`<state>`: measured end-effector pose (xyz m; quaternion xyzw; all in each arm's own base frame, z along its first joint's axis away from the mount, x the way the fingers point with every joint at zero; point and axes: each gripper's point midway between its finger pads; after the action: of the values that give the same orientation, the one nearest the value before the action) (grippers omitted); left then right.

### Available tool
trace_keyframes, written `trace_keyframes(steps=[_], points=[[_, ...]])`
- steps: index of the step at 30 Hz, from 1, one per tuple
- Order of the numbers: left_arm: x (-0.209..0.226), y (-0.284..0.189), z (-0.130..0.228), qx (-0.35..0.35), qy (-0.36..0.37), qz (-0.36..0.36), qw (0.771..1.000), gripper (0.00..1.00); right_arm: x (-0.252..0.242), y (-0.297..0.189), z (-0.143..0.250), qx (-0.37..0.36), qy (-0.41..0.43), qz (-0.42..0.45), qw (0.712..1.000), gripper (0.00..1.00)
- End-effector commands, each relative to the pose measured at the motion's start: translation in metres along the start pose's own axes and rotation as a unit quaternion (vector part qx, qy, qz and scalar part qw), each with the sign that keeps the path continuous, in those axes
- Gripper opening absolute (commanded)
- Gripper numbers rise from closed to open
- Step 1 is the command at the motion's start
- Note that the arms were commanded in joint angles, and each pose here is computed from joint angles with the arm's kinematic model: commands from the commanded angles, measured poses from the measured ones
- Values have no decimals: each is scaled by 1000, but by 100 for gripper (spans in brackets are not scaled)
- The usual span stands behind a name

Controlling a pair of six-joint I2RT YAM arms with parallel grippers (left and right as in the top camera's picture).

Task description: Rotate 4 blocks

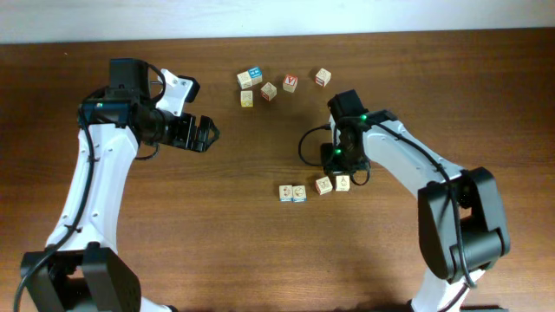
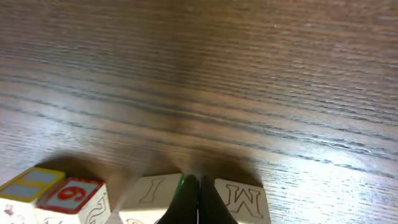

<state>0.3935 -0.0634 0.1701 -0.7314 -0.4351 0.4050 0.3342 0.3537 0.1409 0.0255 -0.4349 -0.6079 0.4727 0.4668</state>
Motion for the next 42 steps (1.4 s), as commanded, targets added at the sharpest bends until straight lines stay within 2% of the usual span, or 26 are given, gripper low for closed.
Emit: trace_keyframes(steps=[1, 10, 18, 33, 36, 38, 39, 42], points=[[-2, 0, -1, -1, 4, 2, 1000, 99, 1, 1, 9, 23, -5, -4, 1000, 4], [-2, 0, -1, -1, 4, 2, 1000, 99, 23, 2, 31, 65, -21, -19, 997, 4], [-2, 0, -1, -1, 4, 2, 1000, 99, 36, 4, 27, 50, -78, -29, 995, 4], [-2, 0, -1, -1, 4, 2, 1000, 99, 54, 4, 43, 77, -92, -45, 992, 4], [-2, 0, -1, -1, 4, 2, 1000, 99, 46, -13, 17, 46, -77, -46, 995, 4], [-2, 0, -1, -1, 4, 2, 1000, 99, 51, -19, -11, -4, -80, -53, 995, 13], [-2, 0, -1, -1, 4, 2, 1000, 99, 54, -18, -22, -27, -69, -57, 996, 14], [-2, 0, -1, -1, 4, 2, 1000, 99, 66, -11, -29, -40, -56, -63, 996, 9]])
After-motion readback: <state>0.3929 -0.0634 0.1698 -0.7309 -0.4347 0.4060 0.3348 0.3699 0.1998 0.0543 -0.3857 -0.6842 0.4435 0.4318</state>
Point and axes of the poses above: each gripper's point midway between its finger pads, its own y axis out along the fingers, its own x axis along the line the jaws close on, z = x × y, and after that the axes turned 6 degrees about -y, right-handed
